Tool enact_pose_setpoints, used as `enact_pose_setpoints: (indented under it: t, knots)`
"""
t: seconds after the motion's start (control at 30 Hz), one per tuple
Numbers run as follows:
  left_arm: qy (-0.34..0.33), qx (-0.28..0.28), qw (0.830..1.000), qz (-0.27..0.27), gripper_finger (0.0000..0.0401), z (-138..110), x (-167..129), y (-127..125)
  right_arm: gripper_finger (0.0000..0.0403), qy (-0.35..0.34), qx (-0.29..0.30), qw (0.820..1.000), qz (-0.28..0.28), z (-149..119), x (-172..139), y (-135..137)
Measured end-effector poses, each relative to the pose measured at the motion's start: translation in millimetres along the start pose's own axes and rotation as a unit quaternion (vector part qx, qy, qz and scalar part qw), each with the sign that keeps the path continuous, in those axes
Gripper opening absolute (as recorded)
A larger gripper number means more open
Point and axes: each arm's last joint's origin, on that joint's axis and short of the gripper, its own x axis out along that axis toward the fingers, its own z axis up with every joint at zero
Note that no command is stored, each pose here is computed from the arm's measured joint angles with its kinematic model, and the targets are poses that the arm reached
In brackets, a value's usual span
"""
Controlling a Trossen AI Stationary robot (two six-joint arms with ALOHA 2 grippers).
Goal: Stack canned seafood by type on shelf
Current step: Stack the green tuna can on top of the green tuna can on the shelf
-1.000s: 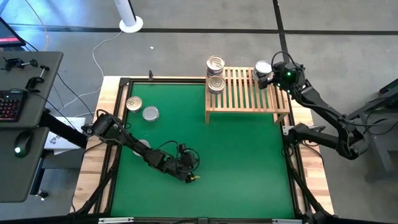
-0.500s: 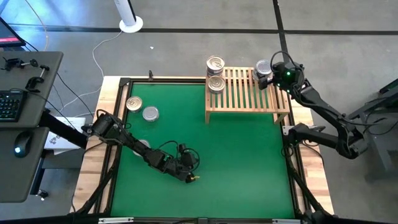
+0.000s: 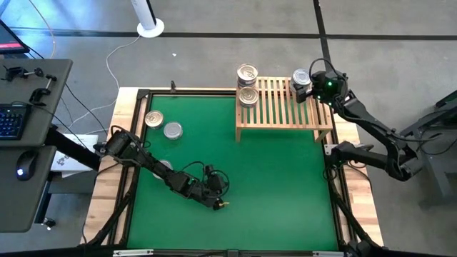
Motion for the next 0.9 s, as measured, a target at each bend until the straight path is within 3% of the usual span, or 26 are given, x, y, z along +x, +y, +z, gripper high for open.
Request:
enact_pose_setpoints:
  t: [0.9]
  knots:
    - [0.000, 0.000, 1.000, 0.000, 0.0000, -0.1, -0.1, -0.1, 0.0399, 0.037, -0.040, 0.999, 0.000, 6.7, -7.2, -0.2]
